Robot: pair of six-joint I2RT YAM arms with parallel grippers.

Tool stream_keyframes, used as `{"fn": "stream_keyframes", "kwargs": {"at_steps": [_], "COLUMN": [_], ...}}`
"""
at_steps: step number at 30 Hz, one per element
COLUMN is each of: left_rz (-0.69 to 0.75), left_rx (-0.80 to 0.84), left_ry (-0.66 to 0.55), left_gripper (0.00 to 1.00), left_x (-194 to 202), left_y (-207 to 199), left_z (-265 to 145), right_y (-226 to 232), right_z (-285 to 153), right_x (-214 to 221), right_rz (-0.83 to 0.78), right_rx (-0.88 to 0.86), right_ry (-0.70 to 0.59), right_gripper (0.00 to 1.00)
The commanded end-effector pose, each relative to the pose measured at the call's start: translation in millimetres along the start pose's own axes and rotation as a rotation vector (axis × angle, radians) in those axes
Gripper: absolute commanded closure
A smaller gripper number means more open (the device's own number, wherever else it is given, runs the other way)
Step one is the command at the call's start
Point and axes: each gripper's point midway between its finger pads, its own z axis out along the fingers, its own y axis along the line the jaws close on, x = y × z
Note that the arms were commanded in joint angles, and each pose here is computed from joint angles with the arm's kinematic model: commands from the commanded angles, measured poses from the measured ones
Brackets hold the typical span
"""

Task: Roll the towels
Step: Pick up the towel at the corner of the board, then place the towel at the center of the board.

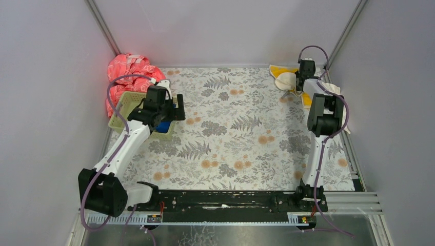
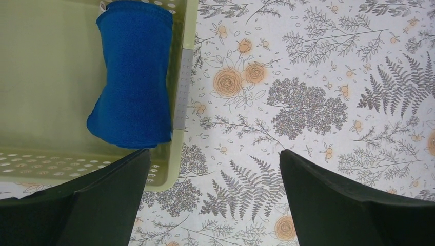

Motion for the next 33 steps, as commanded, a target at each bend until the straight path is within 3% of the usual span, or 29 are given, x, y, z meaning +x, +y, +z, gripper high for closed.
{"fn": "stream_keyframes", "kwargs": {"at_steps": [1,5,12,17,22,26,30,33], "left_rz": [0.004,0.004,0.001,-0.006,-0.019,-0.036,-0.061,-0.078], "left_rx": [-0.012,-0.012,0.0,0.017,0.067,0.127,0.154,0.158], "left_ry": [-0.051,-0.046,-0.053,-0.072,-0.087,-0.091,-0.065,-0.034], "left_gripper": [0.03,0.03,0.03,0.03,0.03,0.03,0.03,0.03], "left_x": [-11.5,-10.3,-11.2,-15.9,-19.6,-22.4,-16.1,-2.4], "left_y": [0.2,0.3,-1.6,-4.9,-14.3,-26.2,-32.8,-34.6], "left_z": [7.8,9.2,6.0,-0.4,-8.9,-18.0,-27.9,-33.4], "right_y": [-14.3,-43.7,-115.6,-116.1,-52.8,11.0,88.5,159.8], "right_z": [-17.1,-59.4,-188.5,-295.9,-388.3,-436.7,-449.6,-436.0], "right_x": [-46.6,-94.2,-194.5,-246.8,-261.7,-237.2,-181.5,-106.1], "right_rz": [-0.025,-0.073,-0.067,-0.008,-0.081,-0.071,0.012,-0.016], "right_rx": [0.011,0.08,0.263,0.141,-0.067,-0.336,-0.652,-0.831], "right_ry": [-0.106,-0.201,-0.453,-0.672,-0.815,-0.842,-0.772,-0.6], "right_gripper": [0.76,0.96,0.98,1.0,1.0,0.97,0.93,0.9]}}
